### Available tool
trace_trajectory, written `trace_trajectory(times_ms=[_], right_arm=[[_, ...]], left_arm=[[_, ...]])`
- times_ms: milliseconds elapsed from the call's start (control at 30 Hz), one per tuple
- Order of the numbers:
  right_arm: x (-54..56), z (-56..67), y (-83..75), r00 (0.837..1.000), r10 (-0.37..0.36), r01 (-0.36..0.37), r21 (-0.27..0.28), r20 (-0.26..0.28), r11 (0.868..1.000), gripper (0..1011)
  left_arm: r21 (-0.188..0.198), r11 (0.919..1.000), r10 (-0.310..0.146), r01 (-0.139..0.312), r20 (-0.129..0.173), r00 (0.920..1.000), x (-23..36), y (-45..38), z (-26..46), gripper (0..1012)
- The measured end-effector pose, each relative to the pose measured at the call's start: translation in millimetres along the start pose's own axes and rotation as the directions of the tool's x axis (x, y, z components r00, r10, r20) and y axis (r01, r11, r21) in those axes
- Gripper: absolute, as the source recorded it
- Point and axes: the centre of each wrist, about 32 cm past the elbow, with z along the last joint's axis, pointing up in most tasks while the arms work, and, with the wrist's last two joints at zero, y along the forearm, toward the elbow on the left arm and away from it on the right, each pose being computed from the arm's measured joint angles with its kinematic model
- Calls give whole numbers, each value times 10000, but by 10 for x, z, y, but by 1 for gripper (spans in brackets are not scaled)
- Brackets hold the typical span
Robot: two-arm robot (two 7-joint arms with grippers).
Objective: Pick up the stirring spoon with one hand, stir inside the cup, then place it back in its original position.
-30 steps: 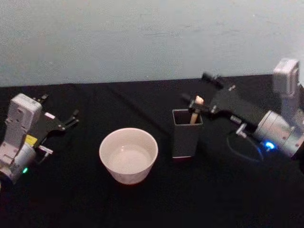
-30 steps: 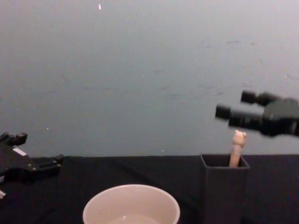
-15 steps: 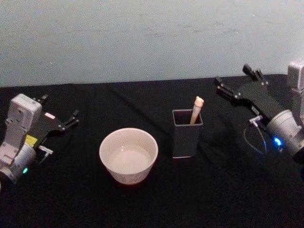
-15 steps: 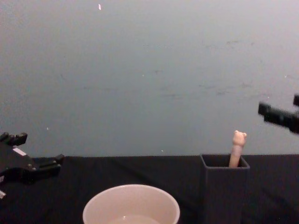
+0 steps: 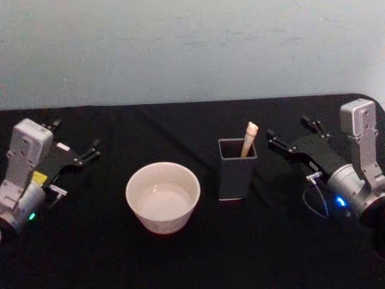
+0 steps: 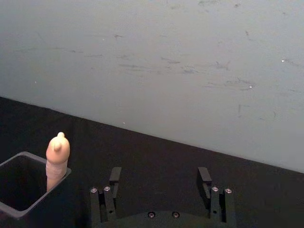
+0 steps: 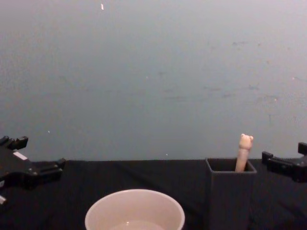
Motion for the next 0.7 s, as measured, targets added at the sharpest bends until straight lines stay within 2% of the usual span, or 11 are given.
trace_trajectory(times_ms=[700], right_arm=[[7, 19, -1, 10000, 0, 0, 94, 12, 10000, 1000]], left_arm=[[-1, 10000, 0, 0, 0, 10000, 0, 0, 0, 1002]])
